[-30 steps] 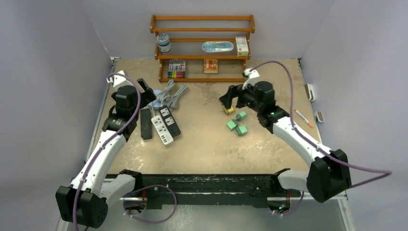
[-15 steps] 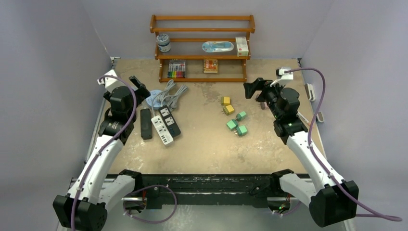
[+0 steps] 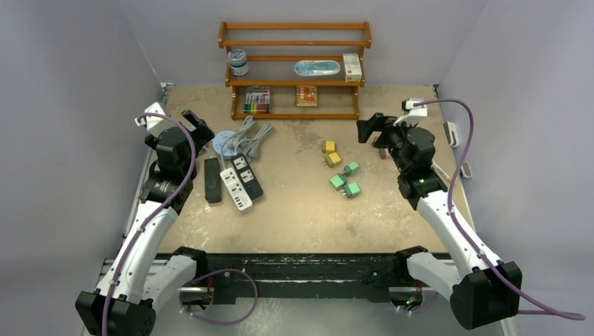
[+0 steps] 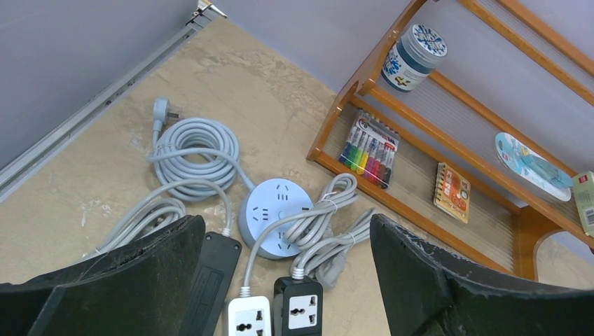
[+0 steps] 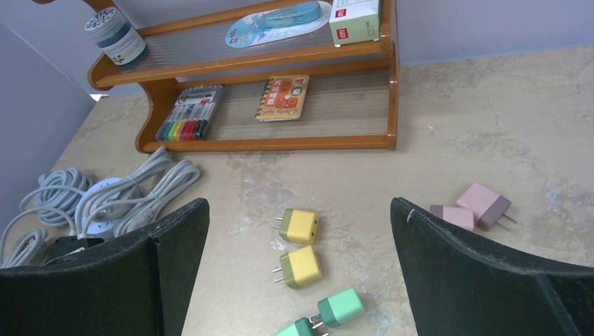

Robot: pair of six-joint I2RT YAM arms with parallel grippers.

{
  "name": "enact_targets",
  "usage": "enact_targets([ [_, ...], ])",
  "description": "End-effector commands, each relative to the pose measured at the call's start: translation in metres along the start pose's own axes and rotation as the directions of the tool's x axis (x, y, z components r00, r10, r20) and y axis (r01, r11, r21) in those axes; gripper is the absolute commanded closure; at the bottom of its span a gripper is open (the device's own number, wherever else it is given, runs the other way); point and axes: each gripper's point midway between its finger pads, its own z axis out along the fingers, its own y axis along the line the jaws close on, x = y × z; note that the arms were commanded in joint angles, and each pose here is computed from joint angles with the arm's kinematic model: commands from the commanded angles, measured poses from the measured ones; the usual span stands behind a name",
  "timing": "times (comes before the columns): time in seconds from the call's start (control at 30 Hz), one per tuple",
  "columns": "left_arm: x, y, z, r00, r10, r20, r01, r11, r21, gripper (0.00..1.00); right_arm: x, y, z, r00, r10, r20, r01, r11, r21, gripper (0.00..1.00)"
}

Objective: Pull the plug off the socket

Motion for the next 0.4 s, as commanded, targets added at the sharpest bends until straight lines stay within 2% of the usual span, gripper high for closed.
enact_targets([
  [0.0,-0.017,-0.004,0.001,0.998,-0.005,0.062,0.004,1.000,0.015,0.13,-0.015,0.000,0.002,0.998,-0.018,0.062,0.018,1.000,0.006,0.01],
  [0.13,-0.018,-0.011,-0.001,0.998,0.012,0.069,-0.016,0.998,0.064,0.13,-0.013,0.002,0.004,0.998,-0.020,0.051,0.020,1.000,-0.008,0.01],
  [0.2,-0.015,-0.022,-0.001,0.998,0.042,0.056,-0.049,0.990,0.133,0.20,-0.013,0.003,0.005,0.998,-0.017,0.052,0.018,1.000,-0.014,0.01],
  [0.27,-0.010,-0.031,0.000,0.997,0.066,0.033,-0.071,0.982,0.177,0.21,-0.015,0.005,0.005,0.998,-0.016,0.055,0.018,1.000,-0.021,0.01],
  [0.37,-0.004,-0.032,0.004,0.998,0.069,0.013,-0.070,0.982,0.176,0.20,-0.016,0.006,0.003,0.998,-0.019,0.058,0.020,0.999,-0.027,0.01],
])
